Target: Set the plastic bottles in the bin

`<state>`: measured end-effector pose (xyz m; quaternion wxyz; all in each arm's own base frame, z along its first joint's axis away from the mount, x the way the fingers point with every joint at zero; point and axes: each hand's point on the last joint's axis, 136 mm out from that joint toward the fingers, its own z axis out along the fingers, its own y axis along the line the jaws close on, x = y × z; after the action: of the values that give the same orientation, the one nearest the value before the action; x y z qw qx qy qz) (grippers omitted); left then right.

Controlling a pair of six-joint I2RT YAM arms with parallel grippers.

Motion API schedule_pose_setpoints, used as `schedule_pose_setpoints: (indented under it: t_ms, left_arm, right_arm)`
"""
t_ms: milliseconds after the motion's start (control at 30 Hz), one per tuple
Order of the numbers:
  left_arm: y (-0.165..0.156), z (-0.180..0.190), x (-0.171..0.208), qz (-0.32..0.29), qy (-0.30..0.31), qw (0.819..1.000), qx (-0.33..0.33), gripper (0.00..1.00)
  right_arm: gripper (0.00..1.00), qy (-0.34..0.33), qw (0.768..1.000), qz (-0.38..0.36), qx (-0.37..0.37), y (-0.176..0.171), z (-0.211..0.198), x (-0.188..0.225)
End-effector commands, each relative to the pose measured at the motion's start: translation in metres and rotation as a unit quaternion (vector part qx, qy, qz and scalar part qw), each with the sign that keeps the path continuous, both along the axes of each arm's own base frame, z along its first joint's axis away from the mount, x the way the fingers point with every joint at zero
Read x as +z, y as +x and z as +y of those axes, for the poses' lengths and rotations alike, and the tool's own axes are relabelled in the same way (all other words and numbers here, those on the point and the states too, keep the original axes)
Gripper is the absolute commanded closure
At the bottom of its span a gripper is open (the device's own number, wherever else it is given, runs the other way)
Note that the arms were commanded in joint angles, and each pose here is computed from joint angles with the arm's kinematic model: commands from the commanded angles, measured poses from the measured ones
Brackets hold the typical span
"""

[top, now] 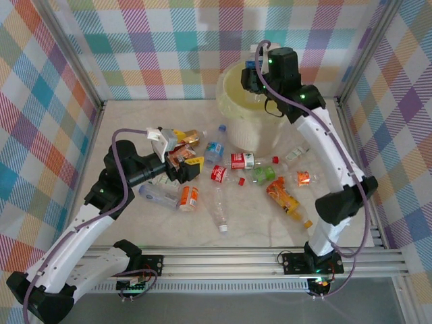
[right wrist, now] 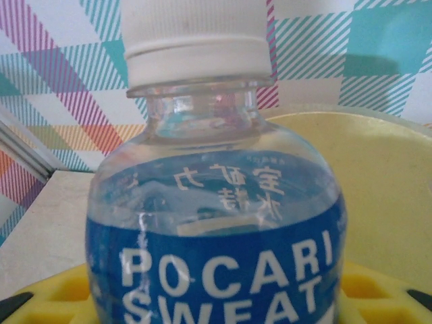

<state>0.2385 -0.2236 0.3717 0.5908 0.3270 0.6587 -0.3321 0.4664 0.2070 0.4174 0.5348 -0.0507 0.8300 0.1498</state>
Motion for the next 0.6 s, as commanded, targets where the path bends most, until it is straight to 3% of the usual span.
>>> schedule_pose_setpoints:
  t_ms: [0, 567]
  left_arm:
    - [0.005, -0.003, -0.003, 0.007, -0.002, 1.000, 0.008, 0.00]
    - [0.014, -0.006, -0.016, 0.030, 0.020, 0.999, 0.014, 0.00]
  right_arm:
    - [0.56, -0.002, 0.999, 0.032, 0.005, 0.013, -0.002, -0.014]
    - [0.55, 0.006, 0.978, 0.207, -0.028, 0.058, -0.027, -0.121]
